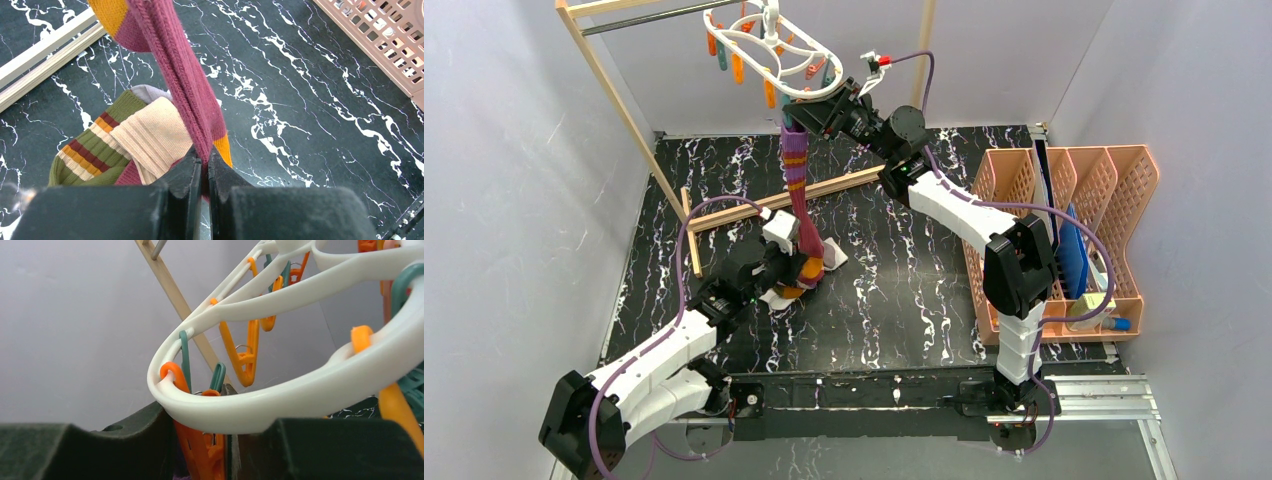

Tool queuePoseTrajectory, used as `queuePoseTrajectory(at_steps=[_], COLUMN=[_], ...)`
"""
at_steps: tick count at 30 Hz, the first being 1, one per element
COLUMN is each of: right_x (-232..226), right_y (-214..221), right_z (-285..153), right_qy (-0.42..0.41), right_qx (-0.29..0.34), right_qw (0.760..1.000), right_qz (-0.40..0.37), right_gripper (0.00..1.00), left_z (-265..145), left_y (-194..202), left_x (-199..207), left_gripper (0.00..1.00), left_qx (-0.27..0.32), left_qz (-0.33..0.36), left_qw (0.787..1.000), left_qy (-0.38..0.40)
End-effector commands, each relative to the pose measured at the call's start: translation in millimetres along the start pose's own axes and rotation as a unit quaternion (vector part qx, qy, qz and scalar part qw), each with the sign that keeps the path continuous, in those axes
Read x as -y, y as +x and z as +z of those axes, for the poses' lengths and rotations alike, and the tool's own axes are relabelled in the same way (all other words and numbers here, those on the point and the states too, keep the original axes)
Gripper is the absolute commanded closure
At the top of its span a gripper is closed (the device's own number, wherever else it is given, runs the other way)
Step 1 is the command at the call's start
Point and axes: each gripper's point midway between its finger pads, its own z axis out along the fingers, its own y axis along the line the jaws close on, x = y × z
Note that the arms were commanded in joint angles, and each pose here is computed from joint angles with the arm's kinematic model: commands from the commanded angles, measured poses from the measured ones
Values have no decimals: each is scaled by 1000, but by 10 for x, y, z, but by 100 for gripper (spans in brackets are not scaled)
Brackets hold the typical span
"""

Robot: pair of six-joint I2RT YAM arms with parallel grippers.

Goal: Remove the socks clipped to the hanger

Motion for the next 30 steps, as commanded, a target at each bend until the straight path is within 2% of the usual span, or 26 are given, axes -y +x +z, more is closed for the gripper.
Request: queuePoseTrajectory(at_steps=[1,10,14,18,30], right_x=[-222,-212,-200,-182,-170], right_y=[-319,-314,-313,-316,-322], right_z=[70,75,78,80,81], right_qy=[-29,-27,-24,-20,-15], right_qx=[39,37,37,38,39], right_qw=[998,999,999,999,999], right_qz=[-27,-27,-27,-26,-25], right_gripper=[62,77,89,97,99], left_z=[-22,-15,-9,-16,-56], left_y=[-94,-82,-70,-69,-76], left_x=[28,36,37,45,32], left_gripper=[100,100,100,100,100], left_qx=[7,4,1,1,3], left_qz=[7,8,8,8,8], left_qw=[1000,1000,1000,1000,1000], left_qy=[2,3,3,4,-10])
